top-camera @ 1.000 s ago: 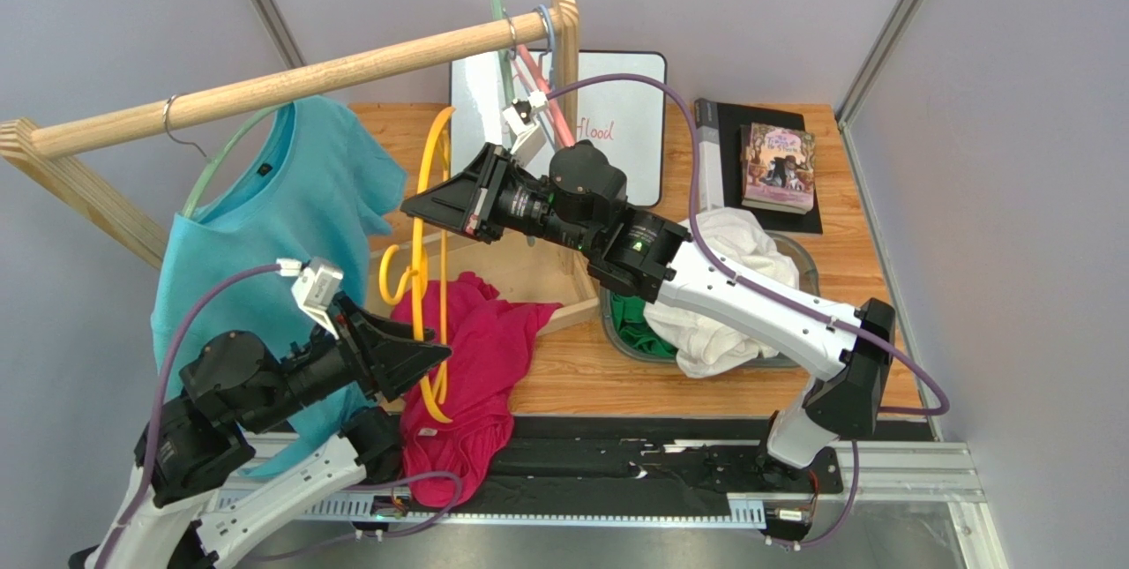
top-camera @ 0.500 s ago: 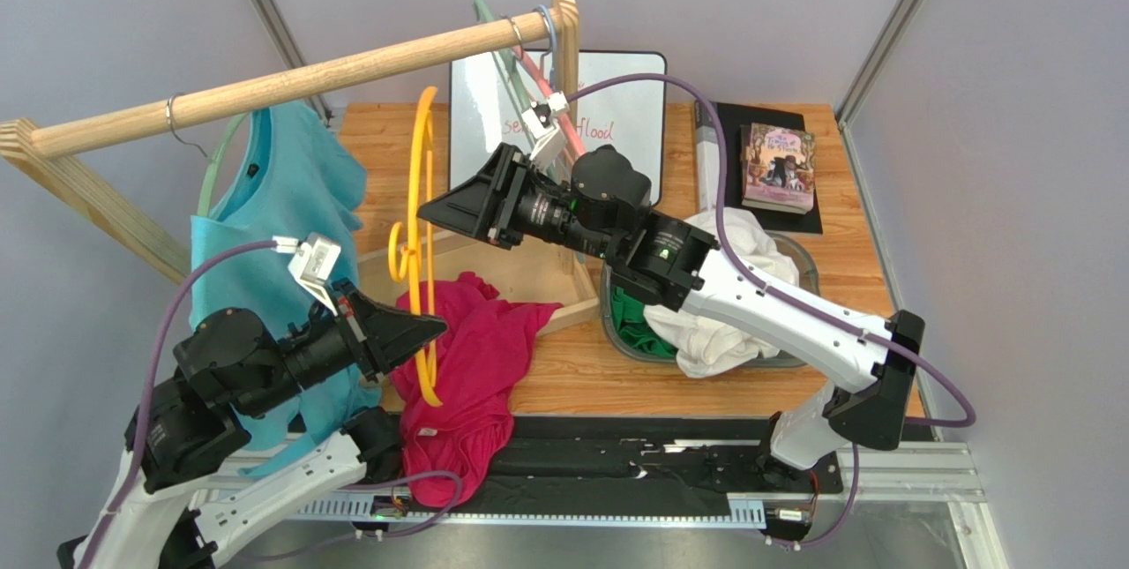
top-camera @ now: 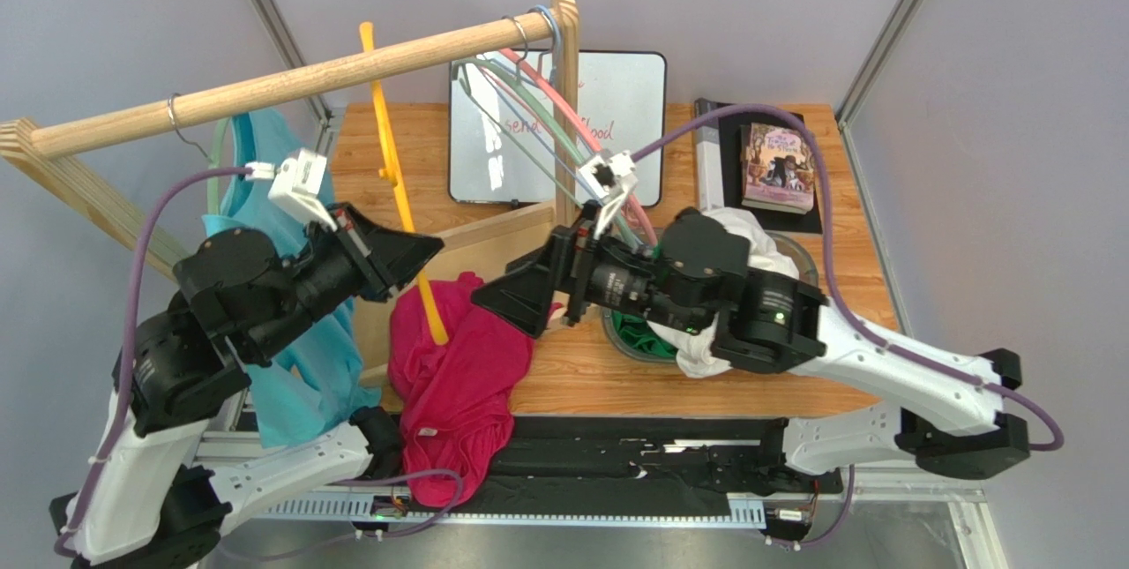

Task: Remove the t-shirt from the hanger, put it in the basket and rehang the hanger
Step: Hang the hanger back to the clothesline with the left arm

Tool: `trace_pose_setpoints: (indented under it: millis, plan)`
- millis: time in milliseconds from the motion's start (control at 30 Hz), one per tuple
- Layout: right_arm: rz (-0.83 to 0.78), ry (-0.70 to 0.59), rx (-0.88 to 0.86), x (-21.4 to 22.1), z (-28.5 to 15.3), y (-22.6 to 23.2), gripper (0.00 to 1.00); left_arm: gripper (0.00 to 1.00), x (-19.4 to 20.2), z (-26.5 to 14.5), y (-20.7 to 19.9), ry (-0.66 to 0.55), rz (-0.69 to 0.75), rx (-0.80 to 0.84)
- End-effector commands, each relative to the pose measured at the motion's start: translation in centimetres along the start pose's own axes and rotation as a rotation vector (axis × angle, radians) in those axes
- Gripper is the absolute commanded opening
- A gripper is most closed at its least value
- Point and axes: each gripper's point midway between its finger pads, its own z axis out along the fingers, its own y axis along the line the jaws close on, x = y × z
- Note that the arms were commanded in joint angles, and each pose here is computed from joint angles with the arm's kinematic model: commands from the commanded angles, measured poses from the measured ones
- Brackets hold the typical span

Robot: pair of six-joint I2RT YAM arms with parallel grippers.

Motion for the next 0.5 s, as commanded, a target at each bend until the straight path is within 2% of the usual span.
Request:
trace_pose_setpoints:
  millis: [0, 167, 367, 467]
  plan:
    - [-0.164, -0.037, -0.047, -0.9, -3.8, 0.7, 0.89, 0.0, -2.8, 2.1, -0.9, -0.055, -0.023, -0.076]
    - [-0.23, -0.022, -0.064, 0.7, -8.0, 0.0, 0.89, 0.0, -4.9, 4.5, -2.5, -0.099, -0.033, -0.079]
    - [-0.243, -0.004, -0.036, 3.5, -11.2, -3.1, 0.88, 0.0, -5.8, 8.1, -1.7, -0.108, -0.091, -0.136]
    - [-0.247, 0.026, -0.037, 5.2, -12.0, -4.1, 0.88, 0.0, -6.4, 9.0, -2.4, -0.141, -0.12, -0.085]
